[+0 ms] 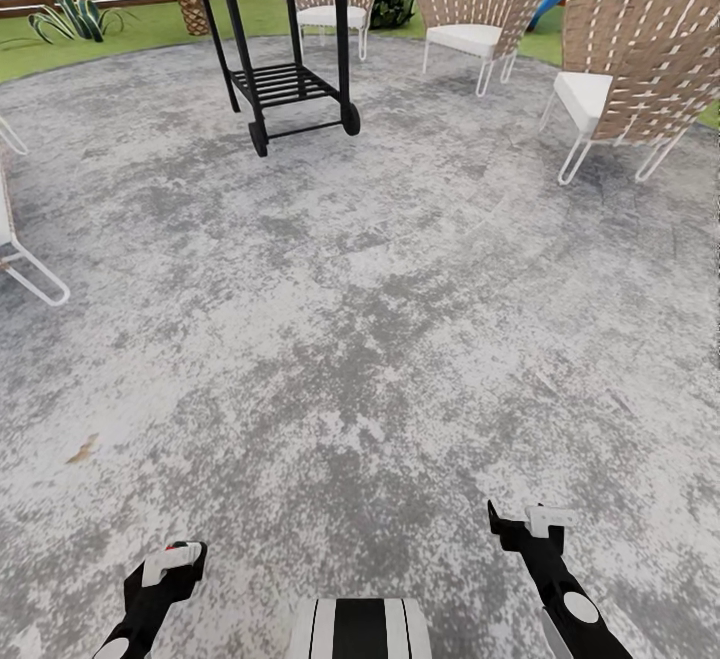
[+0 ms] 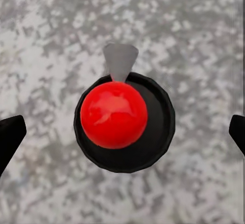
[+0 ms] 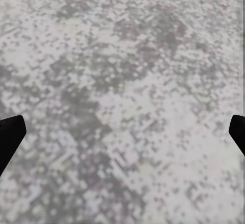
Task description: In the garden, pick up the pesticide atomizer on the floor and spray pesticide onto both trees until each tree trunk is fully covered.
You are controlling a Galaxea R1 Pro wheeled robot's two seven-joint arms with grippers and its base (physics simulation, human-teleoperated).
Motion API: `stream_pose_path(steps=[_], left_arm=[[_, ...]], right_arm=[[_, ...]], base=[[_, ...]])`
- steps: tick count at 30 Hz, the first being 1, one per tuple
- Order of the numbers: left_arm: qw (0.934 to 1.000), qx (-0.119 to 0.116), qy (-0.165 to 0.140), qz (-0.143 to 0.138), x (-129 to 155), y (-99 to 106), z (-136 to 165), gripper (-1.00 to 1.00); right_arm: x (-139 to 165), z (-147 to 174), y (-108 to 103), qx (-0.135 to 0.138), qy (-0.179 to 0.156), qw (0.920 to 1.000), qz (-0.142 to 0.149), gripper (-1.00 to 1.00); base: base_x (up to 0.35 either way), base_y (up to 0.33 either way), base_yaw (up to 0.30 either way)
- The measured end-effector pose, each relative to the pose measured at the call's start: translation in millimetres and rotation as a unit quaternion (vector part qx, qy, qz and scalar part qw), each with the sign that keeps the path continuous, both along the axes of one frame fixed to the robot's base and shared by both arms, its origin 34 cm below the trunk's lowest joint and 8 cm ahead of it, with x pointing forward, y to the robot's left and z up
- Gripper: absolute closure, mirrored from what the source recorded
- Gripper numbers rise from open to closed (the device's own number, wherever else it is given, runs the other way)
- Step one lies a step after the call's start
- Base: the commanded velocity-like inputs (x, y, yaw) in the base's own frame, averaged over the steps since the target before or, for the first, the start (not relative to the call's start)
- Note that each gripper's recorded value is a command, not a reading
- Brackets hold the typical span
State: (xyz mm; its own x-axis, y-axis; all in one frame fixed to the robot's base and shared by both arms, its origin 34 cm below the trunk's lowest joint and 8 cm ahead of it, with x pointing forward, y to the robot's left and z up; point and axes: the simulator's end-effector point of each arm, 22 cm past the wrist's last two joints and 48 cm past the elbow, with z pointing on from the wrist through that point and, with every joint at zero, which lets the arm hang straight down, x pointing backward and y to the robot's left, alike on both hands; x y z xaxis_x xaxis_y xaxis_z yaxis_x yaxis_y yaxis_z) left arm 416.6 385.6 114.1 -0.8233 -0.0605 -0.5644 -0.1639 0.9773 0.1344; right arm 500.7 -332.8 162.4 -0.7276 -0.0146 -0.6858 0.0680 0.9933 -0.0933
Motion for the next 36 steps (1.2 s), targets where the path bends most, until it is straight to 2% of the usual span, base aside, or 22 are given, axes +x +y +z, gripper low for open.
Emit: stream_pose_path(steps=[19, 20, 36], left_arm=[[1.0000, 0.000, -0.004, 0.000, 2.6, 0.0, 2.8, -1.00], [1.0000, 0.000, -0.004, 0.000, 2.6, 0.0, 2.8, 1.00], [1.0000, 0.000, -0.007, -0.001, 3.8, 0.0, 3.5, 1.00]], right_arm=[[2.8, 3.5, -0.3, 0.000, -0.004, 1.0000, -0.001, -1.00], [2.9, 3.6, -0.4, 0.000, -0.004, 1.0000, -0.001, -1.00], [3.0, 3.7, -0.5, 0.000, -0.004, 1.0000, -0.001, -1.00]], base=[[0.000, 0.000, -0.024], [0.000, 0.000, -0.006], [0.000, 0.000, -0.001]])
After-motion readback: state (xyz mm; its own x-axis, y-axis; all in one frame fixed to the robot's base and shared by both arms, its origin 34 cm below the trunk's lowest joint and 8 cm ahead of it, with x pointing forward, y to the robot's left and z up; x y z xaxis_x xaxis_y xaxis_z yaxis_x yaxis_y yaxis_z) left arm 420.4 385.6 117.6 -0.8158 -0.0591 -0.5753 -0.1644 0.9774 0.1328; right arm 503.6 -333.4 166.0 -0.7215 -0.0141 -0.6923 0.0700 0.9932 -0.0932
